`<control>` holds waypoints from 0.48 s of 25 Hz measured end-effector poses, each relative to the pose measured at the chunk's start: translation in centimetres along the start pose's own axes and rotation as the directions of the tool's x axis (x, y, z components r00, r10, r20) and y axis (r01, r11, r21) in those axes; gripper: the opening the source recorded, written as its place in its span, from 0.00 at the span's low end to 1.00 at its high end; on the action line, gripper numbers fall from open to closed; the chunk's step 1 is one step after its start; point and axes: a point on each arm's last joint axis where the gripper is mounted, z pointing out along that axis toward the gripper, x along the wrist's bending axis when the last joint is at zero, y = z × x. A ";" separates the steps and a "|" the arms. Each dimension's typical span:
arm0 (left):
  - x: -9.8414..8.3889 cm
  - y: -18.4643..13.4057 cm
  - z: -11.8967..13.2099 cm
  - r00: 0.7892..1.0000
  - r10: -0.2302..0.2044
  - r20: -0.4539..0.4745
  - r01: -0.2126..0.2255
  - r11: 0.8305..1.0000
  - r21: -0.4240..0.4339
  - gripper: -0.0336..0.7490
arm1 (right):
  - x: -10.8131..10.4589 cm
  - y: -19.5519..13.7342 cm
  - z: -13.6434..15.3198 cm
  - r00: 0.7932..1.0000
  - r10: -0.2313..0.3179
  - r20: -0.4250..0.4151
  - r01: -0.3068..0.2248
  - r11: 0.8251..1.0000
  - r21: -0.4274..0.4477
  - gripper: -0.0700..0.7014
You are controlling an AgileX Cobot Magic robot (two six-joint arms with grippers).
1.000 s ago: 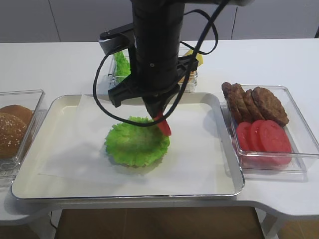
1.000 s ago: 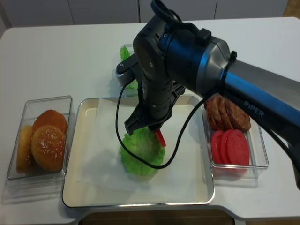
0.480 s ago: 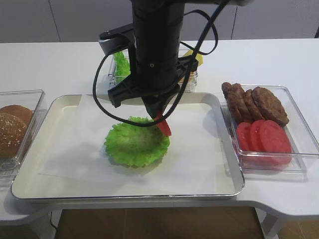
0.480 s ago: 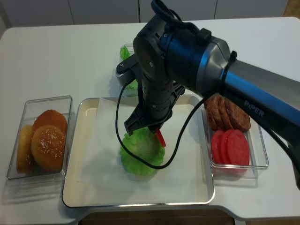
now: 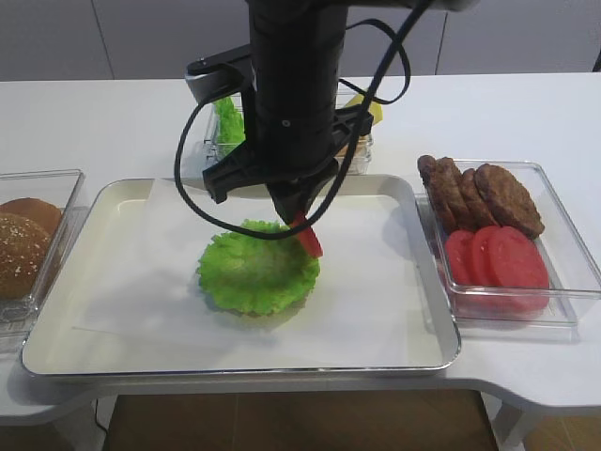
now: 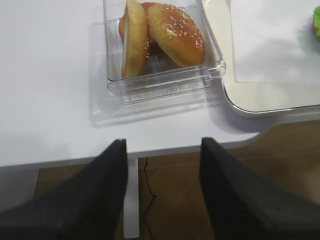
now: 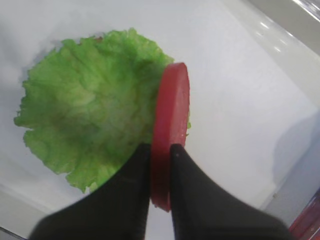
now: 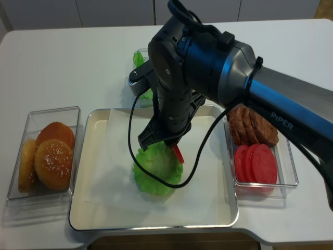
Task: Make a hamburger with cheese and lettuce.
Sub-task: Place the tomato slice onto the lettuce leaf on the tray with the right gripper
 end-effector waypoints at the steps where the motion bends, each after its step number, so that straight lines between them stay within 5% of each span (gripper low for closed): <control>1: 0.0 0.0 0.0 1.000 0.000 0.000 0.000 1.000 0.000 0.49 | 0.0 0.0 0.0 1.000 0.001 -0.002 -0.001 1.000 0.000 0.23; 12: 0.0 0.0 0.0 1.000 0.000 0.000 0.000 1.000 0.000 0.49 | 0.1 0.0 0.0 1.000 0.005 -0.013 -0.005 1.000 0.004 0.27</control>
